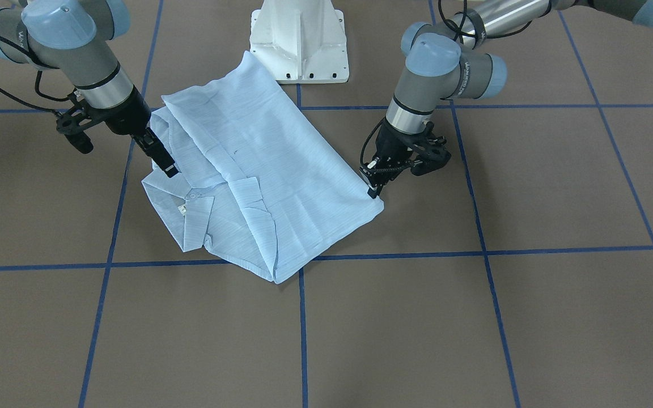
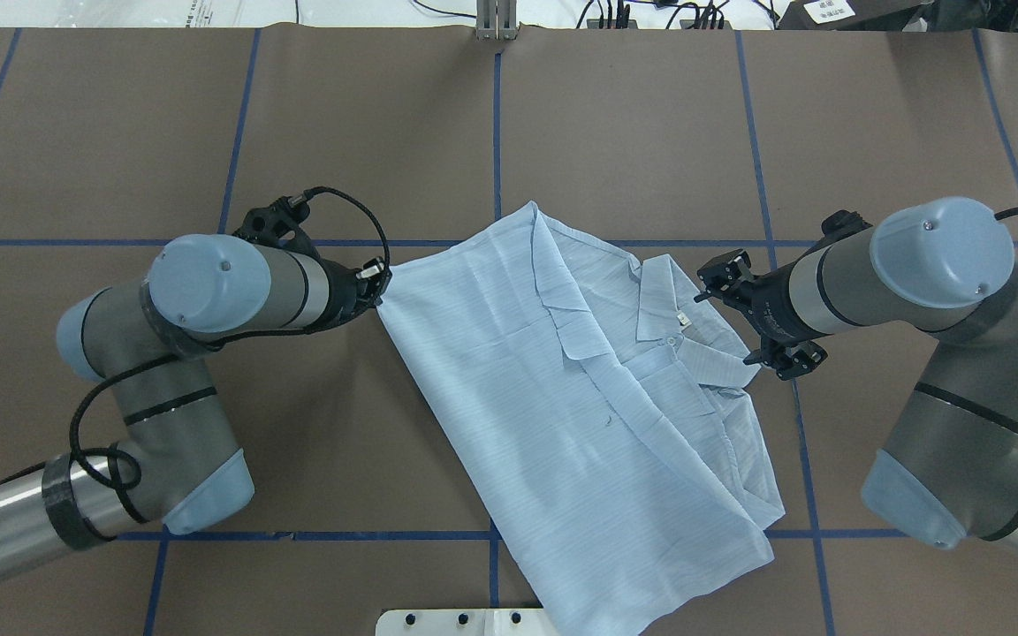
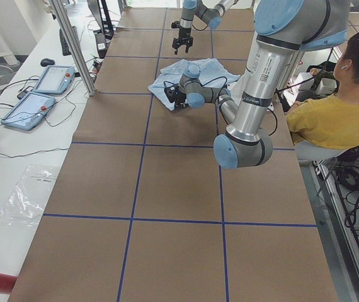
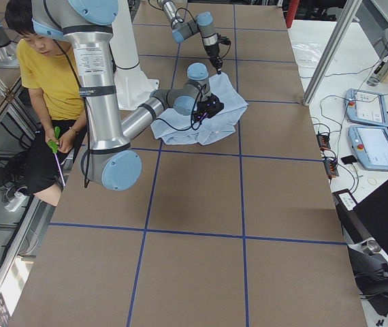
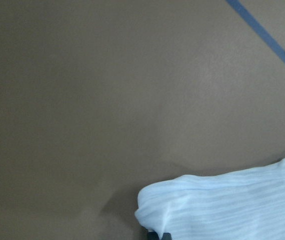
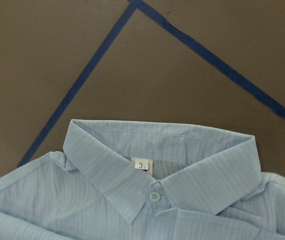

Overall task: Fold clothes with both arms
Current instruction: 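Pull the shirt edge with the left gripper away from the robot to straighten it, then release the shirt with both grippers and move the right gripper to the shirt's near side, then lower the right gripper to the shirt's near corner and grasp it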

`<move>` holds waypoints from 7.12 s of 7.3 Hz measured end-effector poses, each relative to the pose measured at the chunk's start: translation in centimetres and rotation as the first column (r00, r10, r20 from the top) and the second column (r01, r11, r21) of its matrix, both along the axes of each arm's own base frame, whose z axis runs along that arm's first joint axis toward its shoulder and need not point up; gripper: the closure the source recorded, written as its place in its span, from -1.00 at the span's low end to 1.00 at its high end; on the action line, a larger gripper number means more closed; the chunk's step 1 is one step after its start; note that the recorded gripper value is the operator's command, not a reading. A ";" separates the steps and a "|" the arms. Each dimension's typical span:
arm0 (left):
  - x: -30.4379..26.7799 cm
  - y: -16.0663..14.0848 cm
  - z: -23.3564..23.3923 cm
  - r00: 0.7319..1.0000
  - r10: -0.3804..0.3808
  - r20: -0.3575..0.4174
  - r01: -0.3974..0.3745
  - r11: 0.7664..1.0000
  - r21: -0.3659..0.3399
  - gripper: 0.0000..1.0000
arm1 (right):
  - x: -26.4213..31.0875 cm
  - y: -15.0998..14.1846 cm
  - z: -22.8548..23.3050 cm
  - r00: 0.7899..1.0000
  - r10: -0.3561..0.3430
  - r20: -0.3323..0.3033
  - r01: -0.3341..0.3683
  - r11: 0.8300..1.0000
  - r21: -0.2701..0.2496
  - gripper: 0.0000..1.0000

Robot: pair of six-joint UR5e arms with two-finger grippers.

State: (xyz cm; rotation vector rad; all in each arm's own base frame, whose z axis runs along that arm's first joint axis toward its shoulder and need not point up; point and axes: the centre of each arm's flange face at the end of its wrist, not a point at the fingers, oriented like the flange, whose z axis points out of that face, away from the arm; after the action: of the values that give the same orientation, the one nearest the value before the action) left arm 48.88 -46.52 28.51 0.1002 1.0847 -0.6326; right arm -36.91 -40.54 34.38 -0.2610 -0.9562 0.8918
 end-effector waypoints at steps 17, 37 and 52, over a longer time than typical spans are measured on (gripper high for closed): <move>-10.7 -3.4 -5.9 0.997 0.020 -0.080 -0.011 0.995 0.100 -0.48 | -18.2 11.4 -9.6 0.737 -0.445 -0.508 0.674 0.531 0.514 -1.00; -11.5 -2.4 -7.6 0.994 0.020 -0.112 -0.006 0.993 0.118 -0.48 | -15.7 15.5 -8.0 0.945 -0.207 -0.254 0.267 0.935 0.232 -1.00; -11.6 -2.3 -7.4 0.994 0.017 -0.109 -0.004 0.993 0.119 -0.48 | -18.9 17.9 -5.0 0.979 0.151 -0.136 -0.154 0.988 -0.014 0.00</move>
State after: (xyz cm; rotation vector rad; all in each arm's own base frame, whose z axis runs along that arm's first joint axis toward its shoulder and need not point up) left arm 37.31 -48.86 21.12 0.1636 1.2283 -0.5694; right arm -55.85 -22.68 29.33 -0.1479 -0.8486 1.0495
